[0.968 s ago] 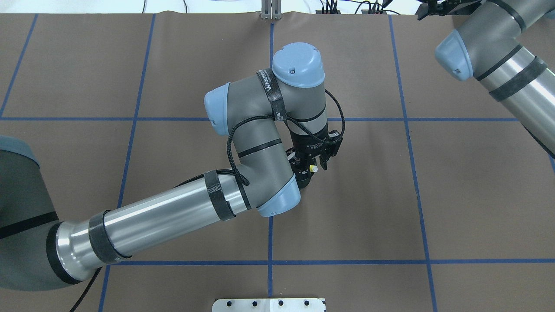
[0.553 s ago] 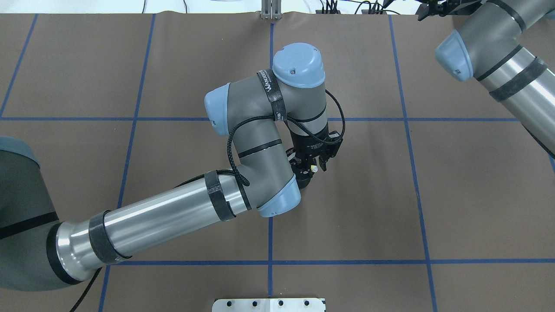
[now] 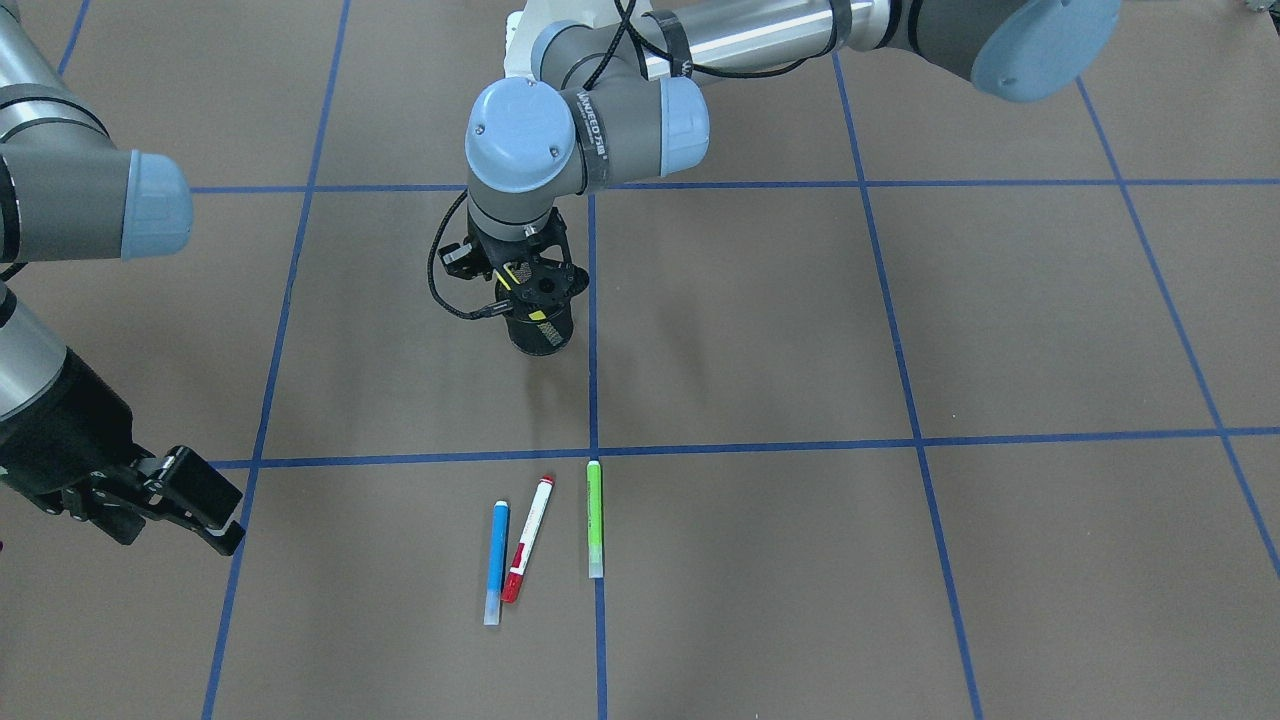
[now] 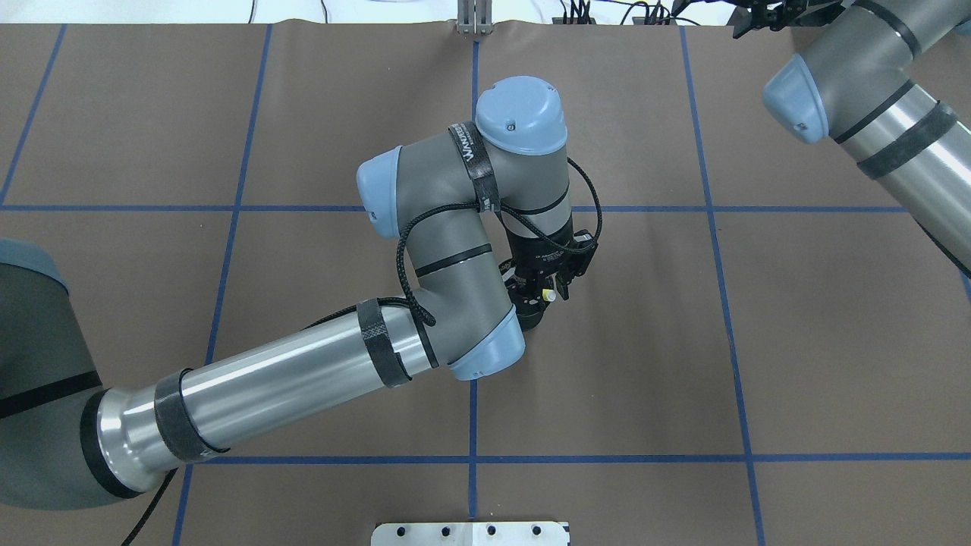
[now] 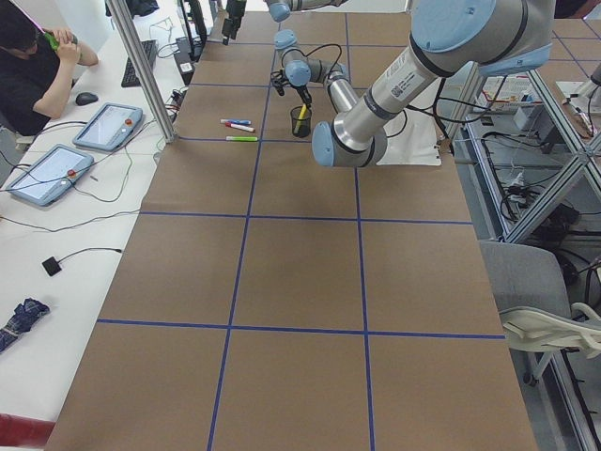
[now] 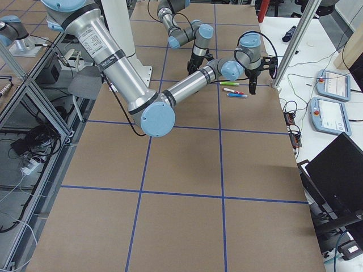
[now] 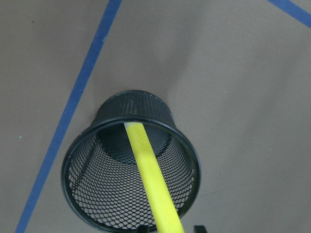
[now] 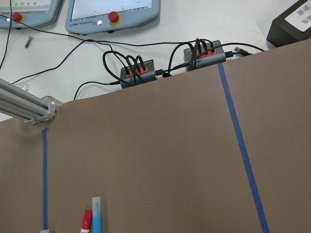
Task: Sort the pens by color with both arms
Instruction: 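Lower the left gripper into the cup and grasp the yellow marker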
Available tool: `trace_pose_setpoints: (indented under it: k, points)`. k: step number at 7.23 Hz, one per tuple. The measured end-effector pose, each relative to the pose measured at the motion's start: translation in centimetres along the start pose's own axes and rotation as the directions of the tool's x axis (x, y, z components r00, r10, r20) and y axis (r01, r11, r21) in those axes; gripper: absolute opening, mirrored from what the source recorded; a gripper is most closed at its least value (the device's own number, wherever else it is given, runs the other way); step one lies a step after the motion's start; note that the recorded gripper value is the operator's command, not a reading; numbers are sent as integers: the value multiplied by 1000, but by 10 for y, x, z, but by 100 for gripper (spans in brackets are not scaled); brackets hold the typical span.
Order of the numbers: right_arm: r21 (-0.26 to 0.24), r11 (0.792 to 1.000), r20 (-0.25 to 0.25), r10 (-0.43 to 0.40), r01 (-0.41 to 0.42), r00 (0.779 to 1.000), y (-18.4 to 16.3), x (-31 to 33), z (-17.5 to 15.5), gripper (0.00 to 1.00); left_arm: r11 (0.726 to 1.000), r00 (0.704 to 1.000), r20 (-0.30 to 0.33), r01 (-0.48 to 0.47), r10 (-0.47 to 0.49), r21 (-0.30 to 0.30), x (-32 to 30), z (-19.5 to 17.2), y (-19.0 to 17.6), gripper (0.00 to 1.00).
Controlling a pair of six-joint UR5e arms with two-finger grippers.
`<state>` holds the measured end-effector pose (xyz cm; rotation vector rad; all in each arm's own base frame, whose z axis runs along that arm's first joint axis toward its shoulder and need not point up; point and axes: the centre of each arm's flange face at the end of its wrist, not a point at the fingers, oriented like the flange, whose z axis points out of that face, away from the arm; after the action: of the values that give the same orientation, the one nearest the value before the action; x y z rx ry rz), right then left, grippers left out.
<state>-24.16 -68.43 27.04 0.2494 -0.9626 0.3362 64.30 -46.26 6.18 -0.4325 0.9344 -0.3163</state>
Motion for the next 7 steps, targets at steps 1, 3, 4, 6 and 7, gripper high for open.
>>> trace_pose_setpoints:
  k: [1, 3, 4, 6, 7]
  points:
    - [0, 1000, 0, 0, 0, 1000, 0, 0, 0, 100, 1000, 1000, 1, 0, 0, 0, 0, 0, 0, 34]
    - [-1, 1000, -1, 1, -1, 1000, 0, 1, 1, 100, 1000, 1000, 3, 2, -2, 1, -1, 0, 0, 21]
    - [-1, 1000, -1, 2, -2, 1000, 0, 1, 0, 100, 1000, 1000, 4, 3, -3, 2, -1, 0, 0, 12]
    - [0, 1000, 1, 1, -1, 1000, 1, 0, 0, 100, 1000, 1000, 4, 4, -4, 3, -1, -1, 0, 2]
    - [1, 1000, 2, 0, 0, 1000, 1, 0, -1, 100, 1000, 1000, 3, 4, -4, 3, -1, -5, 2, 0]
